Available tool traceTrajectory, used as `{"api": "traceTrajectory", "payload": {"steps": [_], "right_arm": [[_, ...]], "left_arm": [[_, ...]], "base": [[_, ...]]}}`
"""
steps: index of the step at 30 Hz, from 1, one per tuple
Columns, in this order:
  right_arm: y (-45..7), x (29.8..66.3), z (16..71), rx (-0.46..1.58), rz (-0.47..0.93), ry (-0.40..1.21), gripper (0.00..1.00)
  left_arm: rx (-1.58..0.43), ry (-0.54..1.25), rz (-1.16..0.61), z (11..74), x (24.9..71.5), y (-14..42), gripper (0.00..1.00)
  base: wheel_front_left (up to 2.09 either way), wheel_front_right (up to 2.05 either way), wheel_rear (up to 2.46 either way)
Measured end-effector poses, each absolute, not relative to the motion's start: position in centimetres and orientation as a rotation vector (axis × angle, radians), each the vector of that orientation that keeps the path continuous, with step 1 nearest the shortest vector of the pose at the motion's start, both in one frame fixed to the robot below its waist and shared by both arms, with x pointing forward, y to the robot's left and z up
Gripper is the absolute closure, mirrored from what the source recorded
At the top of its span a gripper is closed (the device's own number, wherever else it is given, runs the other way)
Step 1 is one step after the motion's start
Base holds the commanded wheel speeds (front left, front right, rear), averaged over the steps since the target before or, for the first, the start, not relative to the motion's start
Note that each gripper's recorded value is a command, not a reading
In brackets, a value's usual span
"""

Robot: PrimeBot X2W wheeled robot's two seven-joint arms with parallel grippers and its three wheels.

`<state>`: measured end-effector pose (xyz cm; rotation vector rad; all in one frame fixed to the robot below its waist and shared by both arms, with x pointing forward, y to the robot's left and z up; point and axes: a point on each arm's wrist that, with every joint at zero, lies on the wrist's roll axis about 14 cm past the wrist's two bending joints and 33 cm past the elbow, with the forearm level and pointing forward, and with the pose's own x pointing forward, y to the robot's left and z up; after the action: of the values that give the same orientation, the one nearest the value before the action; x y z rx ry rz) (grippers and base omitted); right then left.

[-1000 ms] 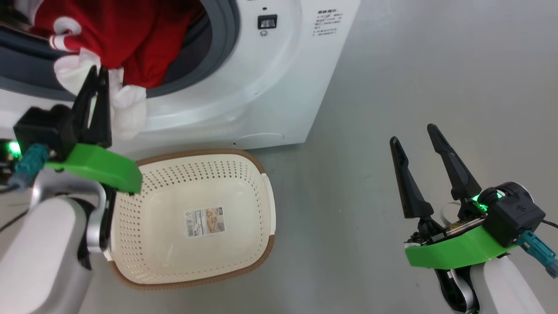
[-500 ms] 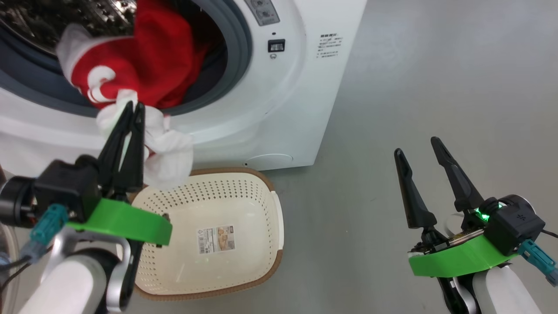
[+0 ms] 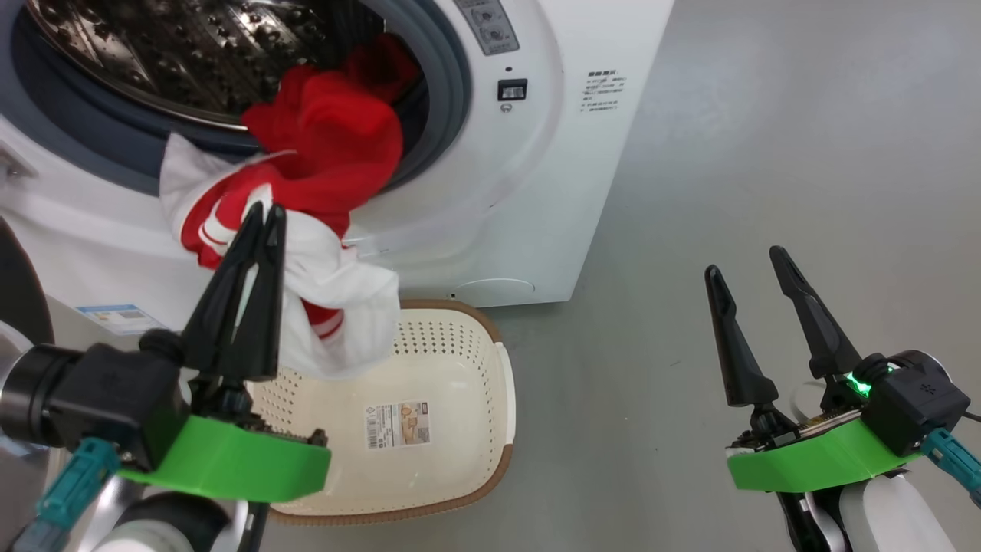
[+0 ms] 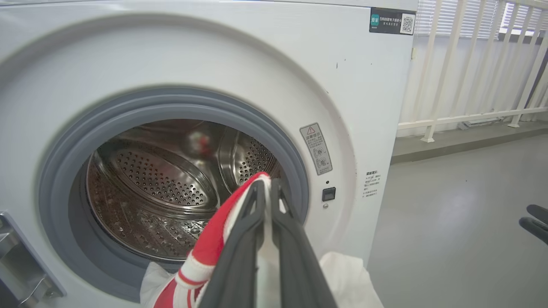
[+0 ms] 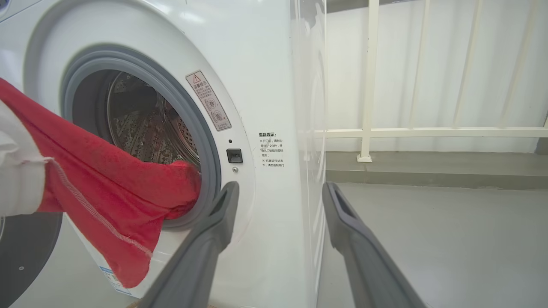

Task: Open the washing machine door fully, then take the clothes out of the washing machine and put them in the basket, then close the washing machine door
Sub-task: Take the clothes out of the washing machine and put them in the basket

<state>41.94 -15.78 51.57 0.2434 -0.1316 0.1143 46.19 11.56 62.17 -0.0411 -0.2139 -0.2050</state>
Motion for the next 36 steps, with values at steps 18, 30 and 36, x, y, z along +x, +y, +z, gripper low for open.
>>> {"api": "traceTrajectory", "payload": {"steps": [18,30,36], "right_arm": [[-15.9,42.5,50.3,0.241,0.109,-0.1,0.0],[-16.7,42.5,49.1,0.232,0.082,-0.069,0.0],[-17.1,43.0,48.6,0.226,0.071,-0.06,0.0]], "left_arm": [[-0.105,0.168,-0.205,48.0,46.3,10.4,1.0],[-0.115,0.402,-0.215,38.0,45.9,10.0,1.0],[-0.105,0.5,-0.207,33.9,46.1,10.3,1.0]], "base": [[0.0,0.0,0.0],[0.0,0.0,0.0],[0.0,0.0,0.0]]}}
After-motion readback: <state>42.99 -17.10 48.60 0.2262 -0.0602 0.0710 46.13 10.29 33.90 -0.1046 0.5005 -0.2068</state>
